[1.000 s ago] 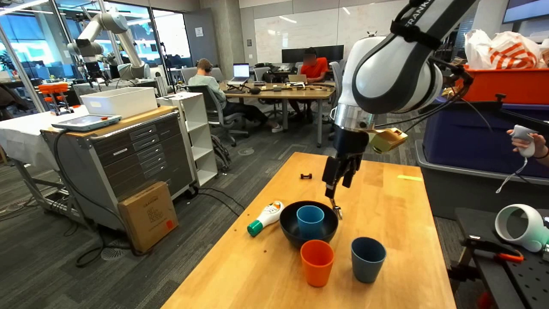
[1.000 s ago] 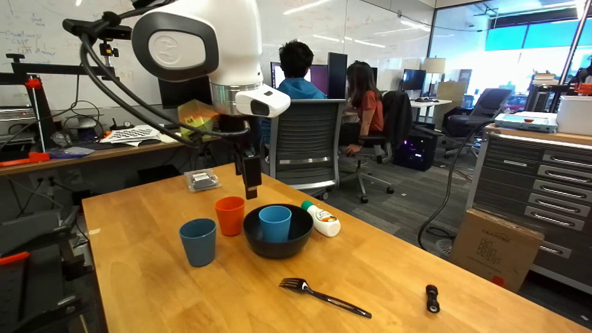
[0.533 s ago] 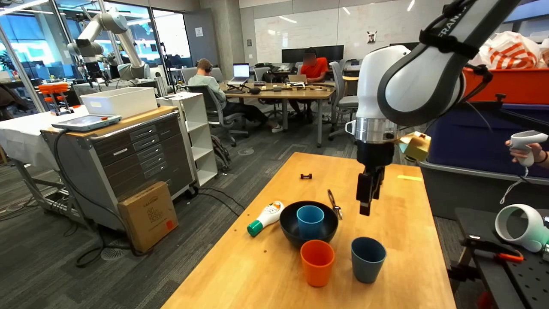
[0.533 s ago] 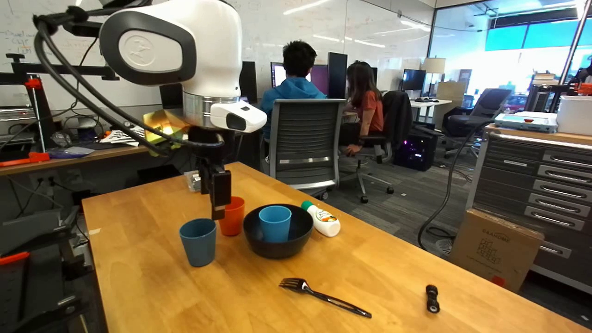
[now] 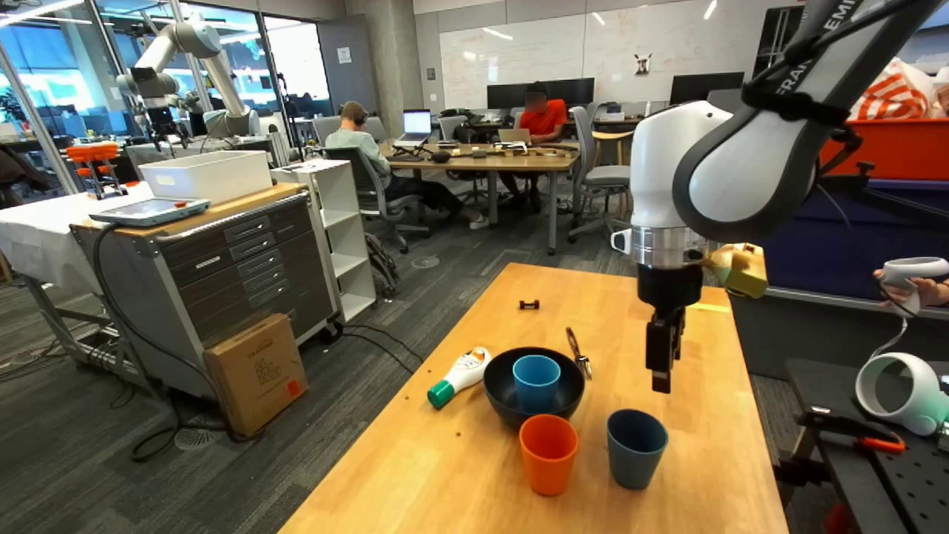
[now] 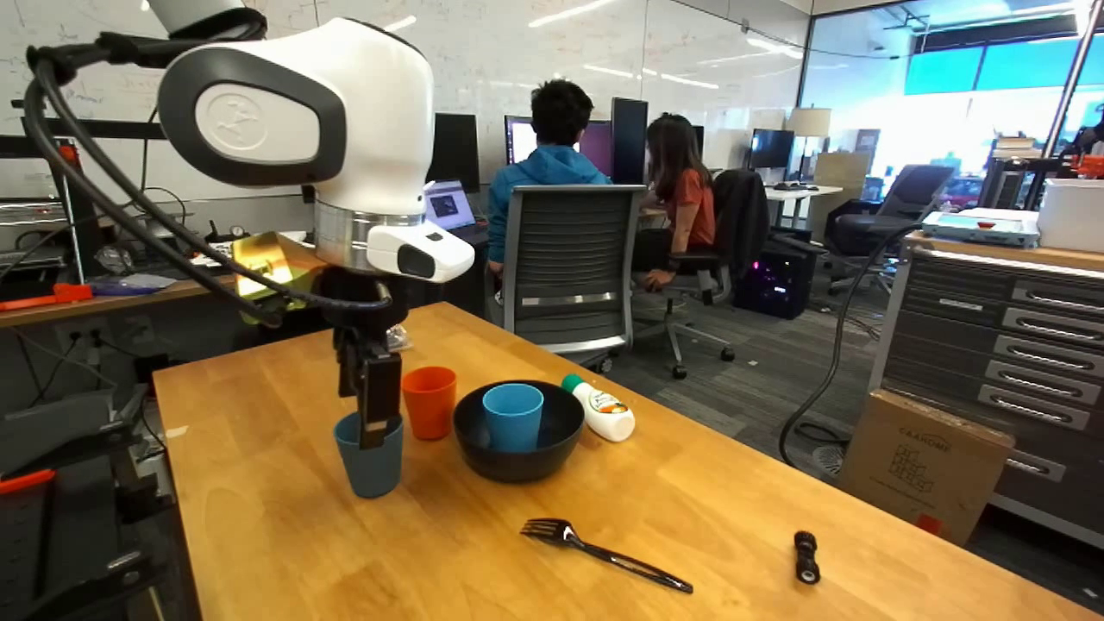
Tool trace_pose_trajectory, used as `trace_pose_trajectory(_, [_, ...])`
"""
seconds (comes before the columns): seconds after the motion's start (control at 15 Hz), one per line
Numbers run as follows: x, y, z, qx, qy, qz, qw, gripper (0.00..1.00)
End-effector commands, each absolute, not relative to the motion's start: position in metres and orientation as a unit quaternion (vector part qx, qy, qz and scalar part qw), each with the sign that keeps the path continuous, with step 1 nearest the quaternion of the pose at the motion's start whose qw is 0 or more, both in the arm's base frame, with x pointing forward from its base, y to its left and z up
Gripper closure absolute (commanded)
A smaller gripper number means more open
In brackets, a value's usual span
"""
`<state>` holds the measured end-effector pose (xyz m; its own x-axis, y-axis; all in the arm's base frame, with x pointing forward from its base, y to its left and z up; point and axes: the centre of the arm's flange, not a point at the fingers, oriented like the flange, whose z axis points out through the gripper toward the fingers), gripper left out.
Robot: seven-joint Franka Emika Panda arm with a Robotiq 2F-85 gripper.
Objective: Pick up the three cups from the table and put them in the black bowl. Pick up the folk from the table and put it in the cups.
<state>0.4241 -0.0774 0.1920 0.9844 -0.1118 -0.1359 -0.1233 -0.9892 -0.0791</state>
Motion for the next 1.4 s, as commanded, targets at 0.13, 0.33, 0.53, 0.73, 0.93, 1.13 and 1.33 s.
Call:
trace_pose_trajectory(0.13, [0.416,-0.078,0.165,-0.995,0.068,0.037,0.056,0.00])
trace_pose_trajectory(0.33, [0.414,-0.075,0.154,-0.995,0.075,0.031,0.061,0.00])
trace_pose_trajectory(0.53, [0.414,-0.068,0.145,-0.994,0.076,0.031,0.065,0.00])
trace_pose_trajectory(0.73, [0.415,-0.062,0.138,-0.994,0.082,0.030,0.070,0.11])
trace_pose_trajectory(0.93, [0.416,-0.058,0.136,-0.994,0.083,0.026,0.072,0.42])
trace_pose_trajectory(1.13, [0.416,-0.056,0.135,-0.994,0.082,0.022,0.071,0.67])
trace_pose_trajectory(1.33, [0.416,-0.055,0.137,-0.994,0.083,0.014,0.070,0.89])
